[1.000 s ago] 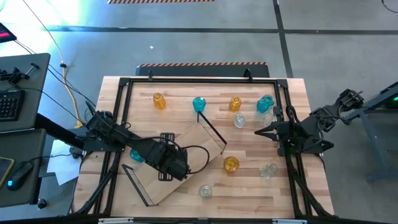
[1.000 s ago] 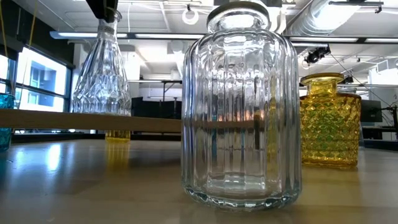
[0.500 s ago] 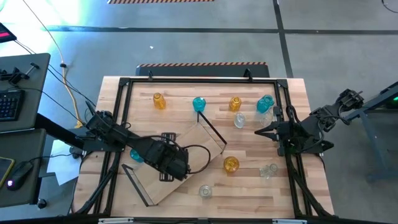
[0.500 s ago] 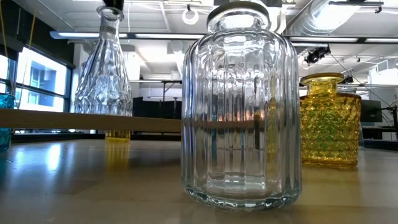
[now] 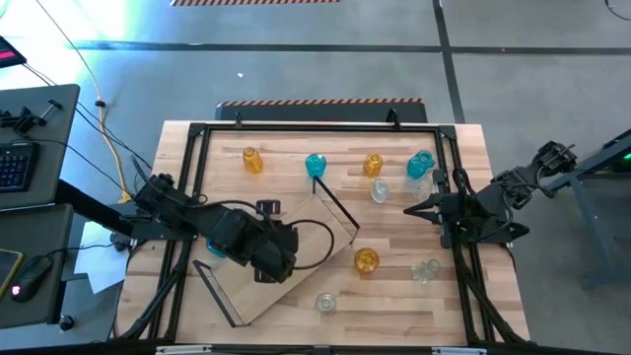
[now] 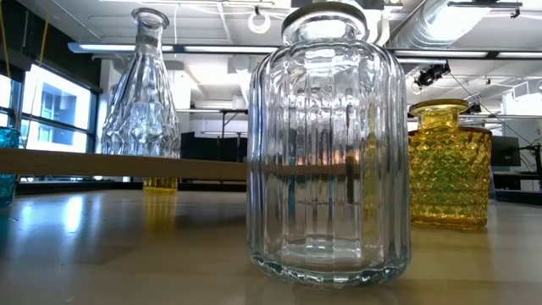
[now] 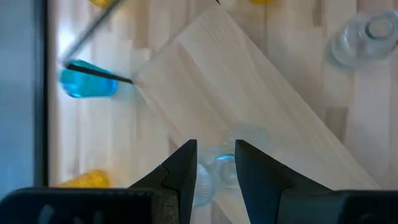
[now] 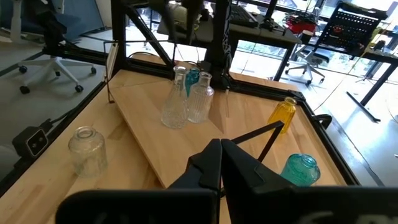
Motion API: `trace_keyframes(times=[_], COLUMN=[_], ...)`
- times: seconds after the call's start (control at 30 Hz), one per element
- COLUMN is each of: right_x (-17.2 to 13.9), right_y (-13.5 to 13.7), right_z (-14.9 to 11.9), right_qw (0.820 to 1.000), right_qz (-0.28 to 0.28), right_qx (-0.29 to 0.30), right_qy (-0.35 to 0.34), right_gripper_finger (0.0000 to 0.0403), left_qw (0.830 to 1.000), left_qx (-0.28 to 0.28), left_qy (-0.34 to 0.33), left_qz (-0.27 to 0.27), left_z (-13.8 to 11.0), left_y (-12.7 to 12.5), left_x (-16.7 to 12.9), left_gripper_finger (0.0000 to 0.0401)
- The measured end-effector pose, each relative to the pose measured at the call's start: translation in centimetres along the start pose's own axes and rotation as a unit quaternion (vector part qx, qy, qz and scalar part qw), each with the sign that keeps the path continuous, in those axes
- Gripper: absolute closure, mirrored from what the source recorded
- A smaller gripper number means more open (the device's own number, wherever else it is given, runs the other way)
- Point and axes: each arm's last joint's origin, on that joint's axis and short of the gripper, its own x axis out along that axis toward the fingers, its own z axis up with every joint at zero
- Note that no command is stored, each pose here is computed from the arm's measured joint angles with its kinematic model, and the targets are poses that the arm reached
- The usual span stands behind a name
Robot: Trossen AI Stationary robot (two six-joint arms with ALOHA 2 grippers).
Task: Sort vases onto shelf
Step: Put the yellow vase on the shelf
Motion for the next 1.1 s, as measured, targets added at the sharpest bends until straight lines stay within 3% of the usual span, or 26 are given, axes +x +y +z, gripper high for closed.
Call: trace_keyframes(times=[0.23,0.47,0.63,0.87,1.1], right_x=[0.0,0.1,1.2,4.8,8.7], right_y=[0.1,0.0,0.6,3.0,5.1], right_z=[-0.2,-0.3,-0.9,-1.3,0.2], right_qw=[1.000,1.000,0.997,0.990,0.977], right_qz=[0.010,-0.006,-0.022,0.024,0.065], right_qx=[0.005,0.023,0.047,0.052,-0.013], right_qy=[0.010,0.016,0.054,0.127,0.203], right_gripper_finger=[0.0402,0.0402,0.0402,0.0402,0.0402], left_qw=[0.989,0.937,0.908,0.913,0.924], left_qx=[-0.081,-0.173,-0.256,-0.290,-0.258], left_qy=[-0.091,-0.193,-0.212,-0.187,-0.156], left_qz=[0.083,0.236,0.255,0.219,0.233], left_z=[-1.5,-3.8,-5.2,-5.5,-4.4], left_y=[4.2,9.6,12.8,14.3,14.4], left_x=[-3.9,-7.7,-8.9,-8.5,-7.1], left_gripper_finger=[0.0299,0.0299,0.0299,0.0299,0.0299])
